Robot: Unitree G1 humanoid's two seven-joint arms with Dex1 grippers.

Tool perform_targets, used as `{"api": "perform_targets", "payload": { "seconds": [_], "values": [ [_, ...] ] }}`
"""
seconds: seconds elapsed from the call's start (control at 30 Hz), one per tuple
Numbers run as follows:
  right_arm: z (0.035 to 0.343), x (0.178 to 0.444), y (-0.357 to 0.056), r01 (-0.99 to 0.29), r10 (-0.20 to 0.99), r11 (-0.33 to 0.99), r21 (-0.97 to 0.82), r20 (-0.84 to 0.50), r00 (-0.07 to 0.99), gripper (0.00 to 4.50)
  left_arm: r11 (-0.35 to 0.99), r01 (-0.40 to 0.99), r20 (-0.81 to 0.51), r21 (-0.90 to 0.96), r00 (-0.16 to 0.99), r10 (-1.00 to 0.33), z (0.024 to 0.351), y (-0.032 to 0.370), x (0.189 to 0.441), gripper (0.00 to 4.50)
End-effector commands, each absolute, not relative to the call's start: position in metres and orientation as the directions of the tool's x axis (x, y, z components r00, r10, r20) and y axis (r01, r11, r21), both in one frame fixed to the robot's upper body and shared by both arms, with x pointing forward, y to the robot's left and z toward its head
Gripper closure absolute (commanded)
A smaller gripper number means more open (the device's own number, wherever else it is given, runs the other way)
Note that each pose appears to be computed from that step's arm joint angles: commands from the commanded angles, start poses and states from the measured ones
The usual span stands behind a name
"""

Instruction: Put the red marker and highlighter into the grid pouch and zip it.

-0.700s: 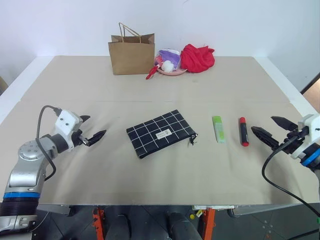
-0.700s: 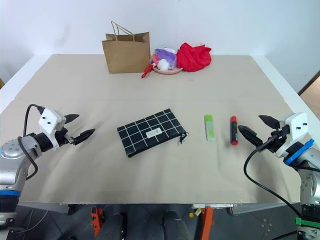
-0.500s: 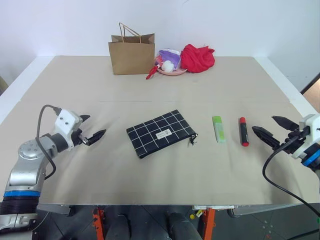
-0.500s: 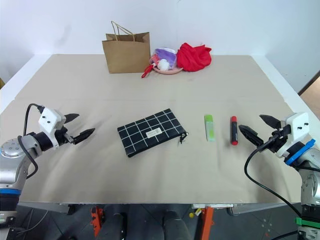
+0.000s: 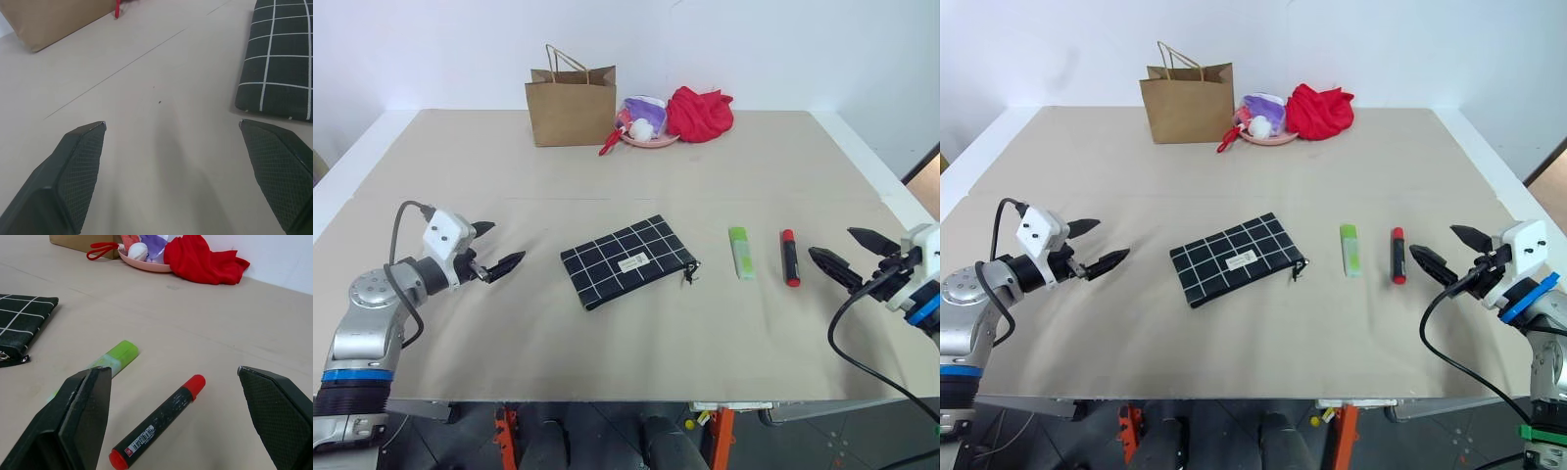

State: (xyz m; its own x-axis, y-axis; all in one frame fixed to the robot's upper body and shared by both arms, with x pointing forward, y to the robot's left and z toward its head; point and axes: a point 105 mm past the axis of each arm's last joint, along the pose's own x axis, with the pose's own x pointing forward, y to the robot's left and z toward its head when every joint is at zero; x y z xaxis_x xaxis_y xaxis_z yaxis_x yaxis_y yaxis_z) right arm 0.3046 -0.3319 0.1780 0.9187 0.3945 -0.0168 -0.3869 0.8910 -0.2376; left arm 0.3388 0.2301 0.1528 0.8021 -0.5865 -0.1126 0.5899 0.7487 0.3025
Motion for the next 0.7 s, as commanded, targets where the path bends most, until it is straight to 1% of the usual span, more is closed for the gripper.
{"api": "perform_targets", "payload": {
  "seconds": [0.03, 0.13, 0.23, 0.3, 0.33, 0.37, 0.4, 0.47, 0.5, 0.53, 0.6, 0.7],
  "values": [
    [0.2, 0.312, -0.308, -0.437, 0.462, 0.861, -0.259, 0.038, 0.886, 0.06, 0.669, 0.66, -0.096, 0.341, 0.732, -0.674, 0.163, 0.209, 0.33, 0.0],
    [0.202, 0.325, -0.26, -0.545, 0.569, 0.809, -0.22, 0.065, 0.82, 0.06, 0.606, 0.726, -0.118, 0.325, 0.667, -0.735, 0.158, 0.19, 0.323, 0.0],
    [0.196, 0.339, -0.216, -0.617, 0.637, 0.765, -0.183, 0.075, 0.768, 0.82, 0.57, 0.764, -0.133, 0.302, 0.626, -0.769, 0.149, 0.174, 0.319, 0.0],
    [0.188, 0.348, -0.196, -0.63, 0.643, 0.763, -0.147, 0.075, 0.762, 1.64, 0.545, 0.783, -0.148, 0.301, 0.603, -0.784, 0.141, 0.166, 0.317, 0.0],
    [0.183, 0.352, -0.187, -0.636, 0.649, 0.759, -0.137, 0.072, 0.758, 1.97, 0.531, 0.793, -0.158, 0.3, 0.59, -0.792, 0.137, 0.162, 0.316, 0.0],
    [0.179, 0.353, -0.181, -0.641, 0.652, 0.756, -0.133, 0.069, 0.755, 2.49, 0.522, 0.799, -0.163, 0.299, 0.582, -0.797, 0.135, 0.16, 0.315, 0.0],
    [0.175, 0.354, -0.175, -0.649, 0.659, 0.75, -0.132, 0.06, 0.75, 2.72, 0.513, 0.805, -0.169, 0.298, 0.574, -0.801, 0.132, 0.157, 0.314, 0.0],
    [0.166, 0.355, -0.165, -0.664, 0.67, 0.74, -0.107, 0.039, 0.741, 3.63, 0.497, 0.814, -0.175, 0.299, 0.559, -0.81, 0.128, 0.151, 0.313, 0.0],
    [0.158, 0.356, -0.159, -0.669, 0.673, 0.737, -0.095, 0.022, 0.739, 4.1, 0.491, 0.82, -0.17, 0.295, 0.55, -0.817, 0.126, 0.146, 0.312, 0.0],
    [0.147, 0.358, -0.151, -0.676, 0.679, 0.731, -0.093, 0.003, 0.734, 4.47, 0.479, 0.829, -0.168, 0.289, 0.537, -0.827, 0.123, 0.14, 0.309, 0.0],
    [0.131, 0.358, -0.137, -0.695, 0.696, 0.714, -0.088, -0.025, 0.718, 4.47, 0.466, 0.837, -0.167, 0.285, 0.522, -0.836, 0.12, 0.134, 0.307, 0.0],
    [0.116, 0.361, -0.132, -0.683, 0.68, 0.725, -0.088, -0.066, 0.731, 4.47, 0.452, 0.845, -0.168, 0.285, 0.509, -0.845, 0.119, 0.13, 0.304, 0.0]
  ]
}}
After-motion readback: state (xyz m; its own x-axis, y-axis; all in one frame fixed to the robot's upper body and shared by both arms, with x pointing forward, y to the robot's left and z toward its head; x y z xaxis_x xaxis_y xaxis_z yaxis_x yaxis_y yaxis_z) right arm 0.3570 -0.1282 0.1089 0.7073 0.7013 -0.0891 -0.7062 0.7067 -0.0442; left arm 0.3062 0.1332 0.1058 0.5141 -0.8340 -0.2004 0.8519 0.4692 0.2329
